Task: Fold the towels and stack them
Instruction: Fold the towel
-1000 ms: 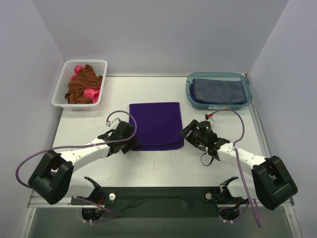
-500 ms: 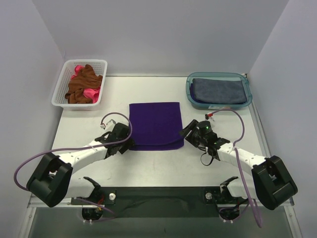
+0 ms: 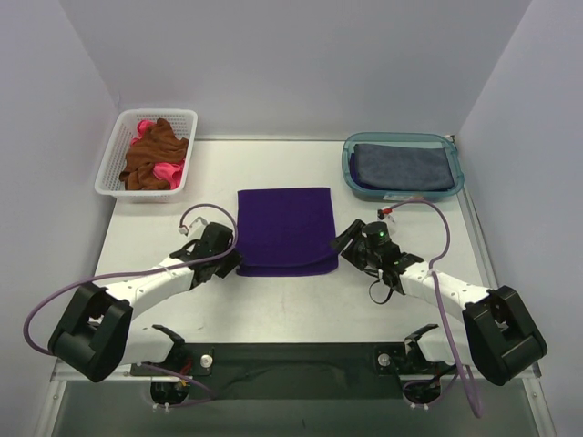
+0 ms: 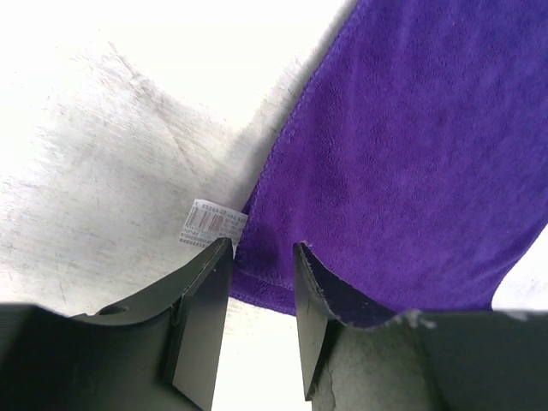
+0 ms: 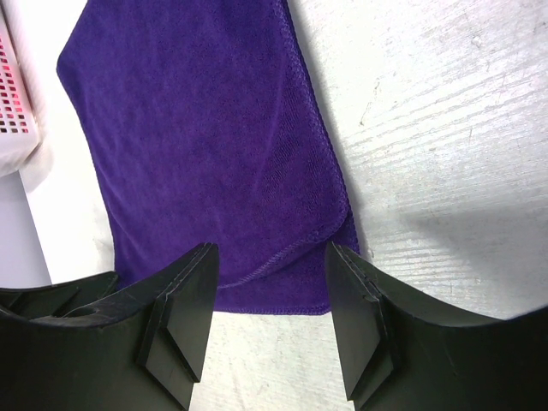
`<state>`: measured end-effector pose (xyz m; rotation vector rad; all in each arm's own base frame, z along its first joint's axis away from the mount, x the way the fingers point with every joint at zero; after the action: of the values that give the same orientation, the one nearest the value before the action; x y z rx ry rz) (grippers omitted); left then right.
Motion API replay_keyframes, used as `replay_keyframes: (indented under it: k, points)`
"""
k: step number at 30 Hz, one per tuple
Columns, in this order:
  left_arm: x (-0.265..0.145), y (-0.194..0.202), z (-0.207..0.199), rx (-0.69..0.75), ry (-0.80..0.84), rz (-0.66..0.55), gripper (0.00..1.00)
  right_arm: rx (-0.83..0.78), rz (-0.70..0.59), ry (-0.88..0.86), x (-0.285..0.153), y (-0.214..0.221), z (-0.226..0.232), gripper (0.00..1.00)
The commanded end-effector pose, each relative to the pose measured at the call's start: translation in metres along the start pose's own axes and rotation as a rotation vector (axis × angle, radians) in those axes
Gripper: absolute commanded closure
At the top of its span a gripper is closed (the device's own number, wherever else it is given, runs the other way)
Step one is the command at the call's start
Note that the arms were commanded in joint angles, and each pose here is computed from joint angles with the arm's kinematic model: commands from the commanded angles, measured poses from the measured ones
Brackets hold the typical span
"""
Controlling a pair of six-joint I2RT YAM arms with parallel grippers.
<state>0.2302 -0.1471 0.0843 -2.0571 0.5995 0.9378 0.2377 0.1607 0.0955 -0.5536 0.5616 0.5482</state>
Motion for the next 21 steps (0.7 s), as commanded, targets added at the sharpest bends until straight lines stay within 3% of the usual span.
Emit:
replay_keyframes:
  k: [1, 13, 21]
  points:
    - [-0.006, -0.015, -0.016, -0.027, 0.067, -0.046, 0.56, -0.003, -0.019, -0.014, -0.001, -0.003, 0.001, 0.48]
    - [-0.002, -0.015, -0.016, -0.012, 0.069, -0.031, 0.67, 0.031, 0.004, -0.004, 0.009, 0.001, -0.001, 0.48]
    - [-0.002, -0.015, -0.018, 0.0, 0.082, -0.025, 0.89, 0.06, 0.02, 0.028, 0.017, 0.007, -0.01, 0.48]
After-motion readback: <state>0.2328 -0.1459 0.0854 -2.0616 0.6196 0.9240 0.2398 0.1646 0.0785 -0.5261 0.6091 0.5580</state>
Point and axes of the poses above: each gripper's point midway between its finger pads, its own x axis out along the fingers, its own z axis along the line the jaws close on, y = z × x, the point moved 6 cm from there along -x, back along the fingers, and after that the axes turned 9 degrees about x, right-handed, at the moved point
